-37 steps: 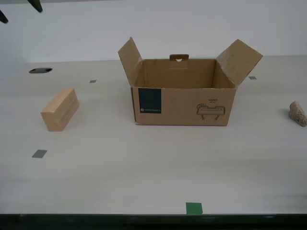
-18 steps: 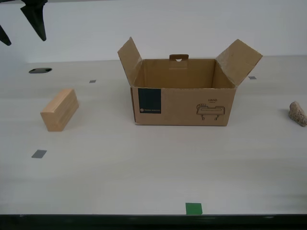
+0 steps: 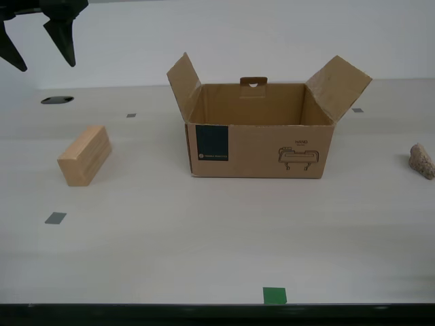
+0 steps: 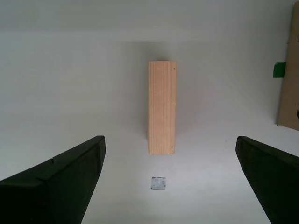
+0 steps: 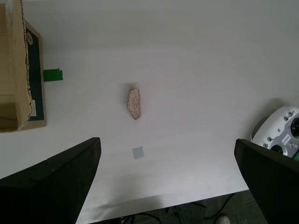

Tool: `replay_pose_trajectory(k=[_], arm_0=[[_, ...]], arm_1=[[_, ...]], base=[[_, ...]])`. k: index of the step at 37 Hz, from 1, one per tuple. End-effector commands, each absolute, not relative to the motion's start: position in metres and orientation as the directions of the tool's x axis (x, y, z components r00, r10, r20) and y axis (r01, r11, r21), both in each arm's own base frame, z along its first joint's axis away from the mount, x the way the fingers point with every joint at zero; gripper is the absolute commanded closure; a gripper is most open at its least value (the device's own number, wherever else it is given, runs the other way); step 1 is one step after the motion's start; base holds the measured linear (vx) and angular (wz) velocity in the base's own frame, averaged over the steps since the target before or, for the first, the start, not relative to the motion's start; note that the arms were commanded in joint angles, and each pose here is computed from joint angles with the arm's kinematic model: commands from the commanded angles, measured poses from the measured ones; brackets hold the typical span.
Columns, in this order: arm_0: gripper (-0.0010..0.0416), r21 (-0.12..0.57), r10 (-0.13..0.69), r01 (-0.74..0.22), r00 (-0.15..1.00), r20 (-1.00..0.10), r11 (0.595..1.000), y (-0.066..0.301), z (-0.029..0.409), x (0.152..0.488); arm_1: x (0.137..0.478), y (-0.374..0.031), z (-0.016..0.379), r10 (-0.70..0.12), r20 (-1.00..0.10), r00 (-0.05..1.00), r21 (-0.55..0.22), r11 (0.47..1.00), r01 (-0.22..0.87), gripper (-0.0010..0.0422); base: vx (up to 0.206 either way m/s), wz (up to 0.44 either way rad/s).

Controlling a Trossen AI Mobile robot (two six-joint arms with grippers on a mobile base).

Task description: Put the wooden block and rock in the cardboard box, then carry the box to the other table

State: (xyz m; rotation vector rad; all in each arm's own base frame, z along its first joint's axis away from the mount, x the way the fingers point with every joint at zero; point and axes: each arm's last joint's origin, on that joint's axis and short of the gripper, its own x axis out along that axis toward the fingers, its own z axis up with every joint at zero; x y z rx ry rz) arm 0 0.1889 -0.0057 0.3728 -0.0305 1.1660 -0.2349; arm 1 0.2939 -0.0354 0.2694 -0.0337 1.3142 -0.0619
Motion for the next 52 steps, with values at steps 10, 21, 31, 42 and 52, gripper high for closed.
replay_pose_trajectory(k=[10, 21, 31, 42, 52], arm_0=[[0.0007, -0.140, -0.198, 0.184, 0.348, -0.916, 0.973, -0.006, 0.372, 0.186], [0.0007, -0.104, -0.159, 0.174, 0.340, -0.927, 0.979, -0.004, 0.370, 0.186], [0.0007, -0.094, -0.131, 0.148, 0.258, -0.957, 0.984, -0.004, 0.335, 0.191], [0.0007, -0.094, -0.125, 0.126, 0.264, -0.956, 0.988, -0.004, 0.305, 0.199], [0.0008, -0.094, -0.130, 0.145, 0.267, -0.955, 0.985, -0.010, 0.290, 0.210]], arm_1=[[0.293, -0.040, 0.259, -0.047, -0.964, 0.260, -0.044, 0.999, 0.018, 0.0030], [0.288, -0.040, 0.236, -0.042, -0.972, 0.232, -0.039, 0.999, 0.018, 0.0030], [0.288, -0.040, 0.232, -0.042, -0.972, 0.230, -0.039, 0.999, 0.018, 0.0030], [0.287, -0.040, 0.232, -0.041, -0.975, 0.220, -0.038, 0.999, 0.019, 0.0030], [0.287, -0.040, 0.232, -0.042, -0.974, 0.225, -0.039, 0.999, 0.019, 0.0030]], base=[[0.000, 0.000], [0.000, 0.000], [0.000, 0.000], [0.000, 0.000], [0.000, 0.000]])
